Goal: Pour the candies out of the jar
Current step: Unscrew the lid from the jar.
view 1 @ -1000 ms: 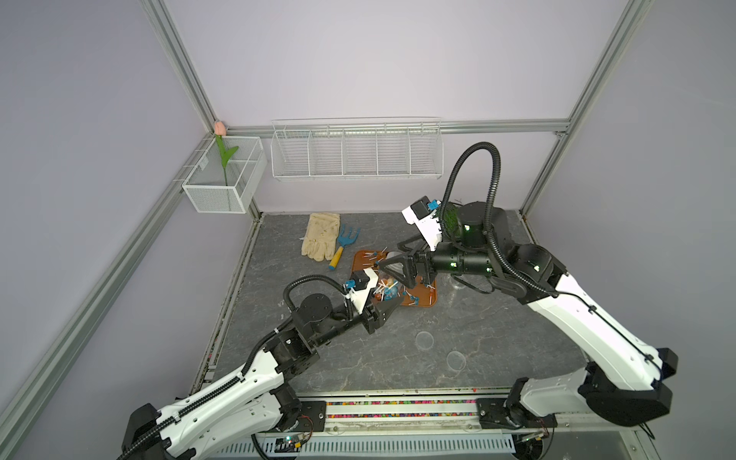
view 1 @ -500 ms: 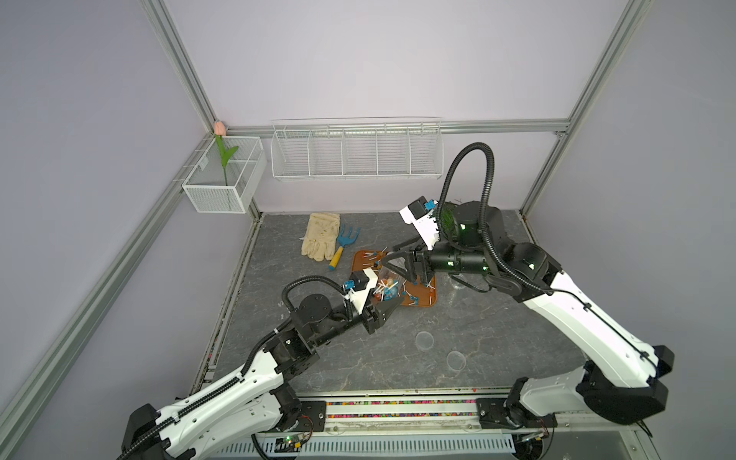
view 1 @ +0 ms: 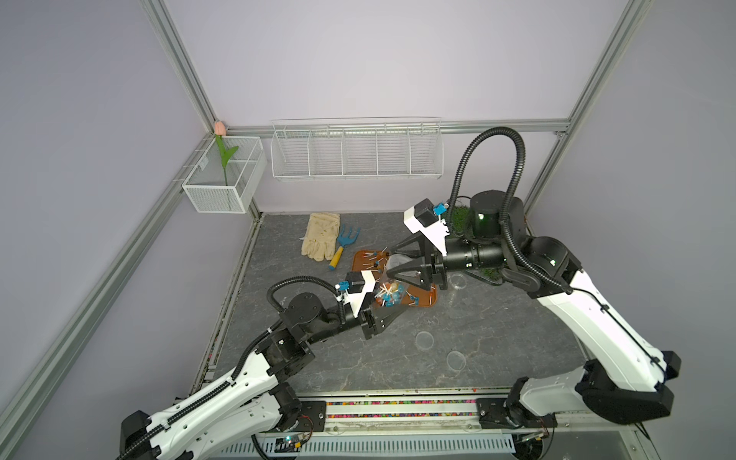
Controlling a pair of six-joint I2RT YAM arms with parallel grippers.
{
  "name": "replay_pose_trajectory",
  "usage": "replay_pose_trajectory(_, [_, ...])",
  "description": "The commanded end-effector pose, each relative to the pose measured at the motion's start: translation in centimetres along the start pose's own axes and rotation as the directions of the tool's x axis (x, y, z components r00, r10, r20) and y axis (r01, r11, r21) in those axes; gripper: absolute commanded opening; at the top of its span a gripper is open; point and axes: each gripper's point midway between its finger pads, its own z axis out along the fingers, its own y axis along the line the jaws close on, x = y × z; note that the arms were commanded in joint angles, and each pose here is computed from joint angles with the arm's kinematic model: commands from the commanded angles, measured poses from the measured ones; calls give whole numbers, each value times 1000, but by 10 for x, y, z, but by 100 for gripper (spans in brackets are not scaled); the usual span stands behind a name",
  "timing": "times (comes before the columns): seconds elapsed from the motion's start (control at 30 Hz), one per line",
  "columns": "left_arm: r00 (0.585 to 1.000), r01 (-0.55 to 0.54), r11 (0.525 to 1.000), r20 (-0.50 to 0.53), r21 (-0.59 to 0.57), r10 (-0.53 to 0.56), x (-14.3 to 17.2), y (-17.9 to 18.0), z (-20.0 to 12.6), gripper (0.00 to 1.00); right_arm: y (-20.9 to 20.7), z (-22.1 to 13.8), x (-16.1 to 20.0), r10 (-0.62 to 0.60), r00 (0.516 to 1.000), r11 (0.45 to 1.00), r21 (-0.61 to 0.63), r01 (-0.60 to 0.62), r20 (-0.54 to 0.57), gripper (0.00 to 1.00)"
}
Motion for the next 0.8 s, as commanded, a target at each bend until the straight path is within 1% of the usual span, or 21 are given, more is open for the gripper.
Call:
replay_pose_trajectory(0.0, [997, 71, 997, -44, 39, -69, 5, -6, 1, 45, 40, -14, -18, -158, 984, 973, -159, 169, 79, 56])
replay_pose_trajectory(0.17, [996, 87, 995, -37, 54, -85, 6, -8, 3, 45, 47, -17, -20, -178, 979, 962, -190, 194, 98, 56])
replay_pose_trajectory(0.33, [992, 122, 989, -42, 89, -118, 9, -12, 5, 45, 59, -26, -26, -209, 968, 938, -251, 238, 138, 56])
replay_pose_trajectory(0.47, [991, 131, 986, -42, 103, -127, 8, -14, 6, 45, 64, -29, -29, -209, 965, 926, -284, 247, 158, 56])
replay_pose_trajectory(0.77, [992, 104, 993, 69, 57, -107, -7, -5, 5, 45, 47, -17, -18, -167, 981, 953, -239, 185, 94, 55])
